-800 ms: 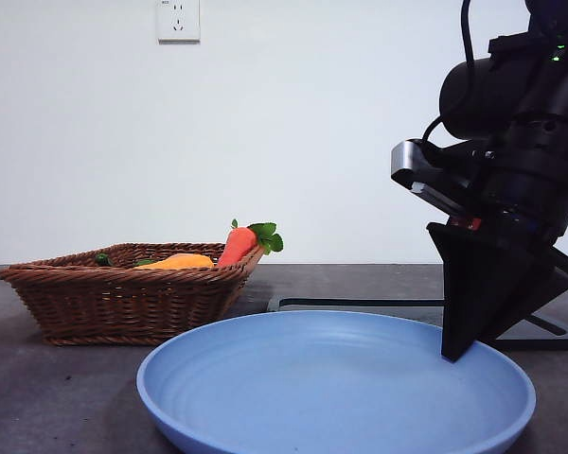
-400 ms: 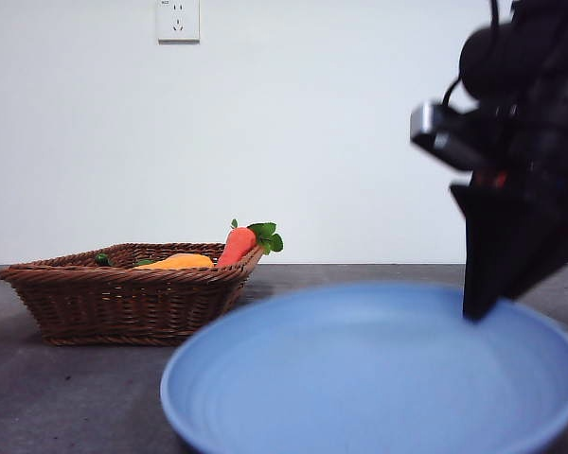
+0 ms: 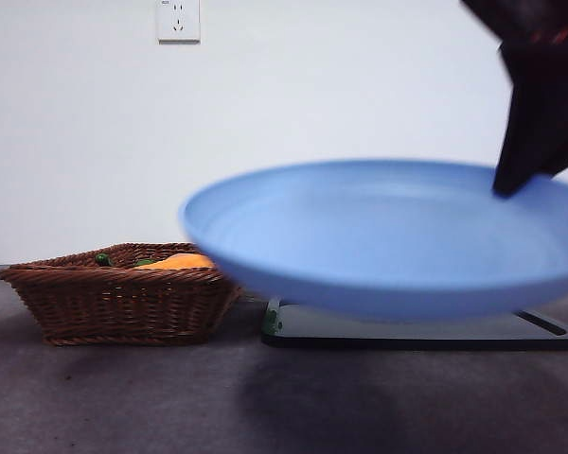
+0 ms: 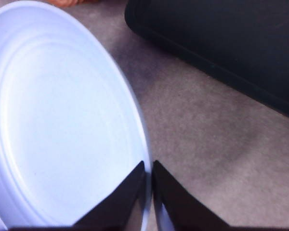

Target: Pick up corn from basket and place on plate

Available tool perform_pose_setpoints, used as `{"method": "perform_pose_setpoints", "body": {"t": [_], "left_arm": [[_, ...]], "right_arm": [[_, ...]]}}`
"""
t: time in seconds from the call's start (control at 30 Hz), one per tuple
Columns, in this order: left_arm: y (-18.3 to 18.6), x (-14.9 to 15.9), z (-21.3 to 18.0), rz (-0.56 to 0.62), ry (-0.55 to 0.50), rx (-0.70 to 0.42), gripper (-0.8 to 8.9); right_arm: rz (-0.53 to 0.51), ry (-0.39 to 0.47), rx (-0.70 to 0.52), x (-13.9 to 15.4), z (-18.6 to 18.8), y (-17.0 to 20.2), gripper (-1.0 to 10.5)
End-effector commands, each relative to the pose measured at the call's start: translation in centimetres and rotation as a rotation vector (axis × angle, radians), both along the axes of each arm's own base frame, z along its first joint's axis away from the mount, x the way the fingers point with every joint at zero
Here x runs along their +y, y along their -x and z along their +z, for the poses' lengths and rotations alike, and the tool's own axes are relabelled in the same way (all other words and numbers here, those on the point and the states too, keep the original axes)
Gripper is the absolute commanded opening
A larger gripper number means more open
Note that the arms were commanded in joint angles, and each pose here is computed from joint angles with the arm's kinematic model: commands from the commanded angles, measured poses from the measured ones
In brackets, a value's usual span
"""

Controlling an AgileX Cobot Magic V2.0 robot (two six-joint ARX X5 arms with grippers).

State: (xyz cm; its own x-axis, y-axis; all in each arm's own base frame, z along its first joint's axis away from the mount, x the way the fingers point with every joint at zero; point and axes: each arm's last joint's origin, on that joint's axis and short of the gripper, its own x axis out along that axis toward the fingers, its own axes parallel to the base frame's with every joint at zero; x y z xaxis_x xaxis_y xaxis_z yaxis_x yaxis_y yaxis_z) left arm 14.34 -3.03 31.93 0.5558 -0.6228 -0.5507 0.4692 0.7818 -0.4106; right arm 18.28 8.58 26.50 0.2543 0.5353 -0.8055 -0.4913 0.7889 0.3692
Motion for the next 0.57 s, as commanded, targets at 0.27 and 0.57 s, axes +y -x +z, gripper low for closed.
{"method": "perform_pose_setpoints", "body": {"t": [0.27,0.57], "left_arm": [[-7.3,-4.1,0.8,0.007,-0.206,-0.025,4.29],[-13.7,-8.9,-1.7,-0.058,-0.396,0.036,4.29]], "right_arm": [[-0.08,-0.069,-0.1,-1.6,2.8,2.0,0.0],[-0.121,-0.103,-0.141,-2.4,3.9,3.4,0.0]]}}
